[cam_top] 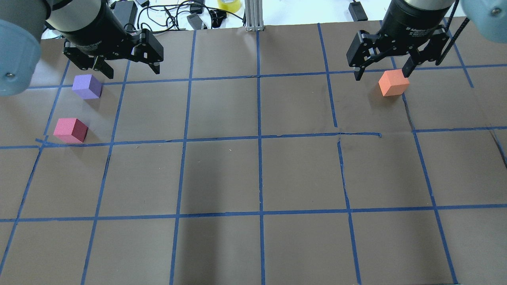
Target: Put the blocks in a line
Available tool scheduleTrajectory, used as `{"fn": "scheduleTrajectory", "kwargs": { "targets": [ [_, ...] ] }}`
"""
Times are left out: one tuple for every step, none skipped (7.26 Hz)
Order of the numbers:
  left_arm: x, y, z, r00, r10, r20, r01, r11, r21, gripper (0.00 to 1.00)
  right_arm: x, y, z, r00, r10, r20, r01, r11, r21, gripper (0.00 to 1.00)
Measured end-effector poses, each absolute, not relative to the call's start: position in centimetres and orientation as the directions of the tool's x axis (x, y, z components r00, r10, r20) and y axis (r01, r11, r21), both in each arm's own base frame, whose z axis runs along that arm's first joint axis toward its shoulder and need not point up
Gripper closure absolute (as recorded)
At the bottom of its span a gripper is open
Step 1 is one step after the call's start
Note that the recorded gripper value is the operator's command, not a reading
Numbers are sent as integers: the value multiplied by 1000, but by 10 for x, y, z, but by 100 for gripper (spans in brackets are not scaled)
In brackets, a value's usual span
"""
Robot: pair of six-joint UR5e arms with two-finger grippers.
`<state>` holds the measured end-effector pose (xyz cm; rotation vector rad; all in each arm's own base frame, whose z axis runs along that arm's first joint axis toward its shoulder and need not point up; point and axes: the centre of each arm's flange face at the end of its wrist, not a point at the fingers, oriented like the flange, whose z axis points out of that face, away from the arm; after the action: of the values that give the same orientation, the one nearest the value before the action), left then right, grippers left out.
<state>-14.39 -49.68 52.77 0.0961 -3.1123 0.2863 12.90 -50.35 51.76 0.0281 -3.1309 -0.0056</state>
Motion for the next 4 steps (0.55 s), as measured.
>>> {"fn": "scheduleTrajectory", "kwargs": {
  "targets": [
    [-144,-498,527,-998,-60,21,-63,981,-186,0,129,-504,516,-1000,-19,9,-19,1000,6,0],
    [-144,-498,527,-998,-60,21,-63,980,-188,0,129,-505,514,-1000,-22,3,-22,1000,12,0],
    [-144,-497,528,-998,-60,21,-63,980,-190,0,125,-507,512,-1000,-19,-1,-19,1000,14,0],
    [-144,-497,528,-998,-60,21,-63,979,-191,0,116,-510,510,-1000,-5,4,-5,1000,13,0]
  ]
}}
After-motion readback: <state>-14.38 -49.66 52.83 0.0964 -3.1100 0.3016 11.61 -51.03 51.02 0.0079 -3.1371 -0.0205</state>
